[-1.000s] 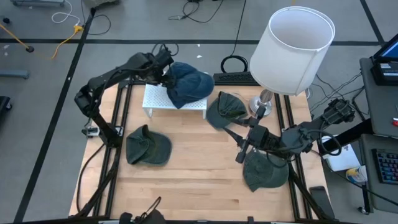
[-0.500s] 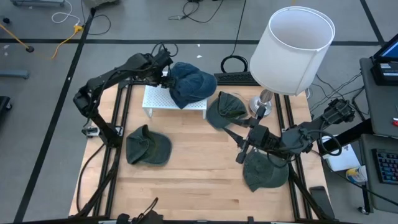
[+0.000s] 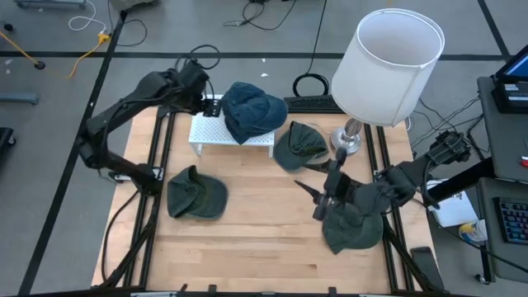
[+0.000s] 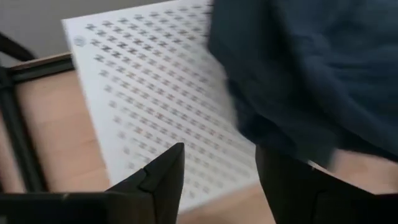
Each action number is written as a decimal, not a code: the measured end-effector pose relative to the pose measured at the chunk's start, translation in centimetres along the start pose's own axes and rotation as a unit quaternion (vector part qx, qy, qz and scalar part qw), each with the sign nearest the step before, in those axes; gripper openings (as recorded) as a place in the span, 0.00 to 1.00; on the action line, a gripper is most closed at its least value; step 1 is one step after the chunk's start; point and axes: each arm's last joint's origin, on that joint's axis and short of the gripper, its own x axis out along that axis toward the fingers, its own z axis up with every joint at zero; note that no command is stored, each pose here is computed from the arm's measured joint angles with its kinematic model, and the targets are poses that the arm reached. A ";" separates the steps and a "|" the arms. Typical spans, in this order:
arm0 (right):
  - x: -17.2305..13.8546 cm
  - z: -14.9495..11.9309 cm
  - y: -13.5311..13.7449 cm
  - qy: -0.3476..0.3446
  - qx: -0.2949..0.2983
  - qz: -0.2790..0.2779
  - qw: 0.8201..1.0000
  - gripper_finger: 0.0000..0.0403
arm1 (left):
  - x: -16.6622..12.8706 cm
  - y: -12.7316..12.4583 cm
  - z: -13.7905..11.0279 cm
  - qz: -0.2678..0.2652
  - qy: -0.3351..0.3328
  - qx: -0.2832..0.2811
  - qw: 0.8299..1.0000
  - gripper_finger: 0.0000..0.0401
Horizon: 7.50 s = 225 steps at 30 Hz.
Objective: Pick & Place hat
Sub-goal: Put the top gray cap on the shelf
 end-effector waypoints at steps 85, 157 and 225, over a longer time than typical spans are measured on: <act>9.2 -20.8 -0.9 0.257 -0.433 0.109 0.857 0.01 | -8.2 -2.9 -5.2 -0.286 -0.038 0.183 0.940 0.57; 4.8 -8.3 -2.4 -0.096 0.708 0.121 0.689 0.02 | -14.3 -10.4 -18.4 -0.276 -0.262 0.500 0.778 0.48; 6.3 -6.8 -5.2 -0.204 0.813 0.135 0.529 0.02 | -5.4 -18.4 -24.1 0.124 -0.375 0.629 0.670 0.42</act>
